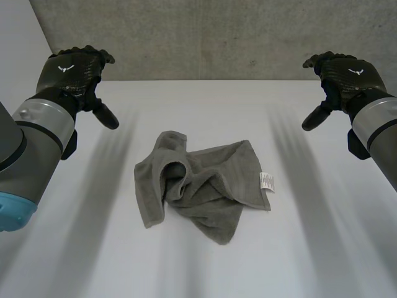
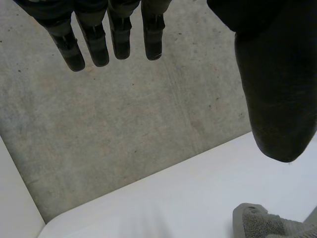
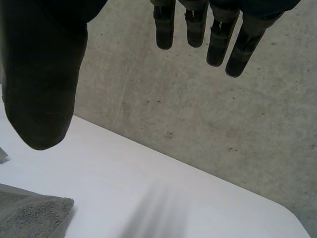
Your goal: Fold the towel.
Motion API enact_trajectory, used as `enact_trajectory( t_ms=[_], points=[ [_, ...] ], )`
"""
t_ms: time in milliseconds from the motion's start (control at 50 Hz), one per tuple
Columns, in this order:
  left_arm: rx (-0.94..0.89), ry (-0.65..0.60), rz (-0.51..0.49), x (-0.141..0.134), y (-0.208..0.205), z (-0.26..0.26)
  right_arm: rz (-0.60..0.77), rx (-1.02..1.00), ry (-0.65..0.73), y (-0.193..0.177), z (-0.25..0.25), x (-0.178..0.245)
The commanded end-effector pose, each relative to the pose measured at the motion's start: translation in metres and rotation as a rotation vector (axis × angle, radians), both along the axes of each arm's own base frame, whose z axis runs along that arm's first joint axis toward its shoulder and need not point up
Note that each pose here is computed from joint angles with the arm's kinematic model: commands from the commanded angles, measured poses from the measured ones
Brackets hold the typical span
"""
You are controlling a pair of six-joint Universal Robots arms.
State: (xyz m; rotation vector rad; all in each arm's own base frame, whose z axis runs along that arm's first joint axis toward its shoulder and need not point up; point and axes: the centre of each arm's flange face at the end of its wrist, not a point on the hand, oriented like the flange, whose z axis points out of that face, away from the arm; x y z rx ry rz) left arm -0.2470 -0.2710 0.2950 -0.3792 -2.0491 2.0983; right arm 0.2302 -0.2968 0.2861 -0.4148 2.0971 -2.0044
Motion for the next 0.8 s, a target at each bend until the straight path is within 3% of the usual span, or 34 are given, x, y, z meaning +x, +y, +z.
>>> enact_trajectory(
  t_ms=[20,120,260,520,640,800],
  points=[
    [0.033,-0.015,-0.036,-0.006,0.011,-0.005,0.075,0.038,0.01,0.009,-0.001,0.009],
    [0.101,-0.029,-0.128,-0.023,0.035,-0.016,0.274,0.263,0.023,0.028,-0.033,0.025],
    [0.166,-0.04,-0.168,-0.03,0.047,-0.037,0.342,0.392,0.009,0.043,-0.068,0.048],
    [0.297,-0.13,-0.242,-0.063,0.05,-0.112,0.353,0.557,-0.164,0.052,-0.138,0.075],
    [0.298,-0.134,-0.228,-0.067,0.044,-0.122,0.353,0.588,-0.183,0.052,-0.162,0.082],
    [0.279,-0.129,-0.211,-0.07,0.041,-0.118,0.308,0.533,-0.188,0.043,-0.157,0.076]
  ],
)
